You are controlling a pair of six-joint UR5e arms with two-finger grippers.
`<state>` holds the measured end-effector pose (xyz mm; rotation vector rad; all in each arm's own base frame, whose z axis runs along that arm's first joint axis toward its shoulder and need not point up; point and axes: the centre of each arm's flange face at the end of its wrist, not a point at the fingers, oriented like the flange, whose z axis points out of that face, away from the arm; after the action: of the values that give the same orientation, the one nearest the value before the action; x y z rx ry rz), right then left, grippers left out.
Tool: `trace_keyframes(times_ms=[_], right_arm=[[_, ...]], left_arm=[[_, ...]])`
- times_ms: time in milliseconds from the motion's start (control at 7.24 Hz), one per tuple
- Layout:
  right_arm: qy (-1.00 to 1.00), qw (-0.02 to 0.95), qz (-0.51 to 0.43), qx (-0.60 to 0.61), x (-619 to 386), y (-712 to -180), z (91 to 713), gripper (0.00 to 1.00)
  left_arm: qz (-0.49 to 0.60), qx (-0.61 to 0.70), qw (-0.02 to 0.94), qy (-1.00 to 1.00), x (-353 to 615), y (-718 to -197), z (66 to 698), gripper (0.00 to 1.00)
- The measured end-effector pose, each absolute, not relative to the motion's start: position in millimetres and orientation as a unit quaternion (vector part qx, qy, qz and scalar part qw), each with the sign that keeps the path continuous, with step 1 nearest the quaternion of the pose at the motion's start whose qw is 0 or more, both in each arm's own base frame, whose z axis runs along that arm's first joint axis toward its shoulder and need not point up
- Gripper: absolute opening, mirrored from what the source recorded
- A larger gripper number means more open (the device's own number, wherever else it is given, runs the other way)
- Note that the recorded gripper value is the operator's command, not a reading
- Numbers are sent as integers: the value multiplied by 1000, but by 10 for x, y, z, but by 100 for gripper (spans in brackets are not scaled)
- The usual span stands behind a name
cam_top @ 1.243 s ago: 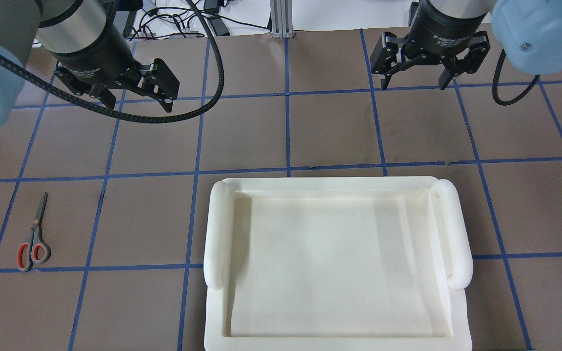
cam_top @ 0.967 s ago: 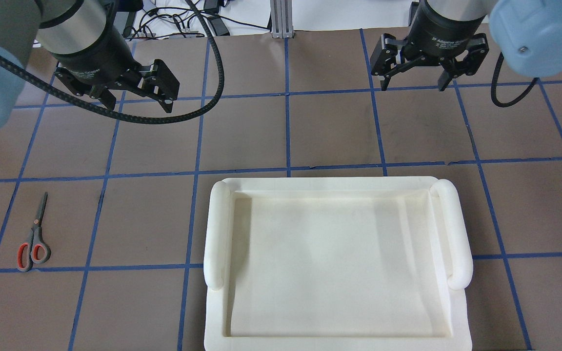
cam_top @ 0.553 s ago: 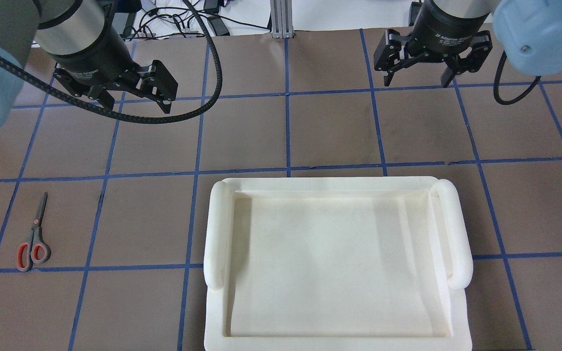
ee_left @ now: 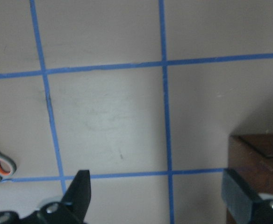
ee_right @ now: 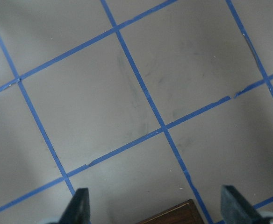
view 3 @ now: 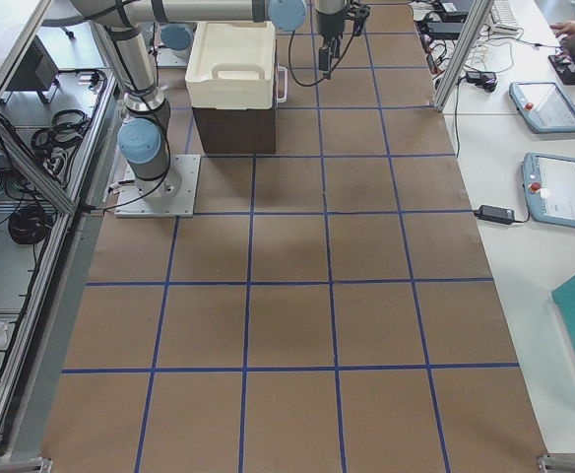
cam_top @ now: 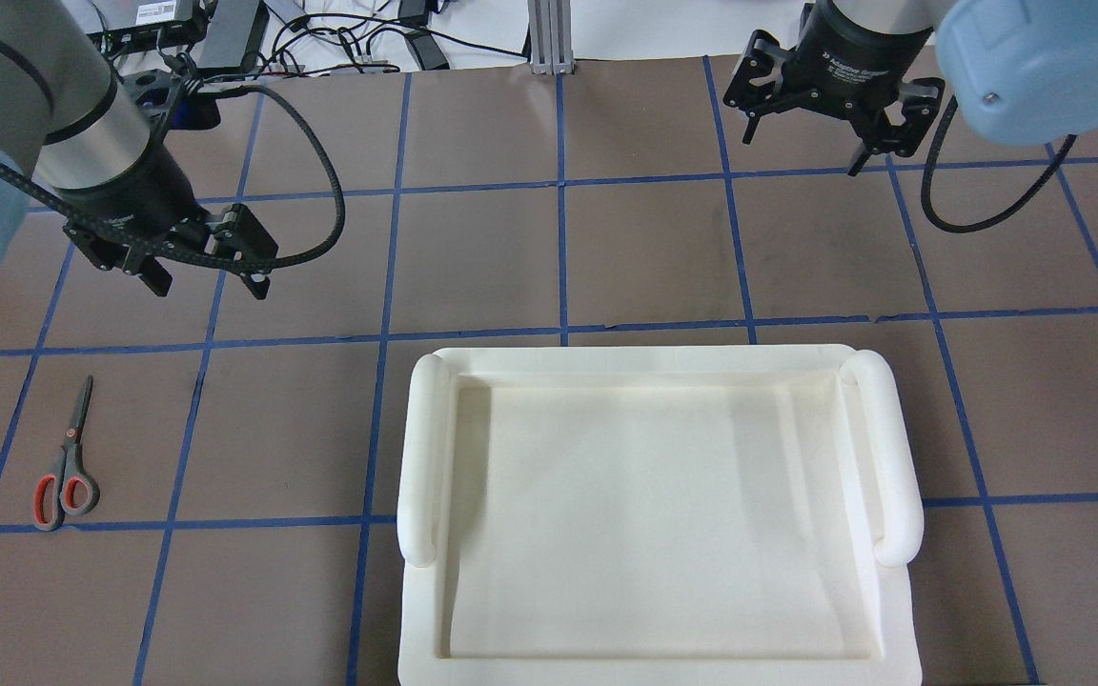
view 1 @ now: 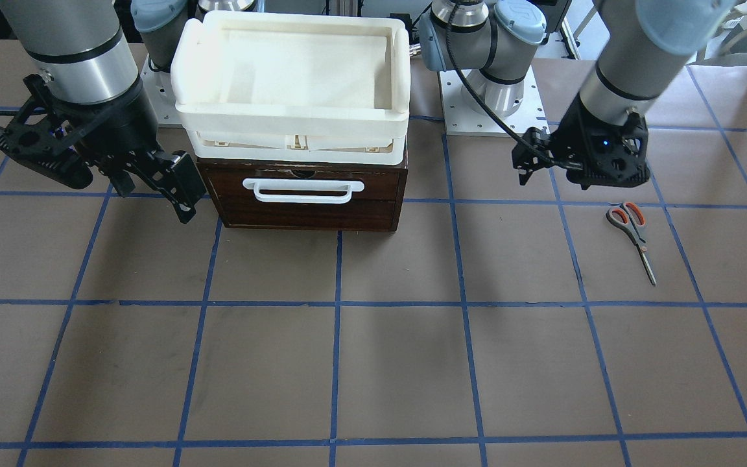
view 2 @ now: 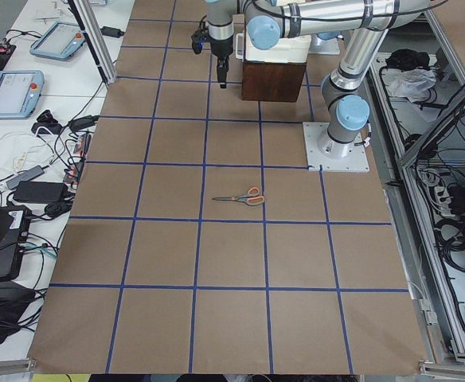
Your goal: Place scissors in drawer with both arms
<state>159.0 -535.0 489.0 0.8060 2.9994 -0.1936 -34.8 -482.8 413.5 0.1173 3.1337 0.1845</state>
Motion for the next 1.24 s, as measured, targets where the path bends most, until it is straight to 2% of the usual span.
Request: trace_keyframes(times_ms=[276,553,1243], right_arm=[[926,10,-44,375,1753,-5472,4636,100],[887,-22,-38,460,2234,-5449,4347,100],[795,-66,27,603,3123,-5222,3662,100]], left_arm=[[127,40,-26,991,625,-4788,3334,98],[151,34,-32,987,1245,-4797,2861,97],[156,-33,0,987,2367,-4916,2130,99]])
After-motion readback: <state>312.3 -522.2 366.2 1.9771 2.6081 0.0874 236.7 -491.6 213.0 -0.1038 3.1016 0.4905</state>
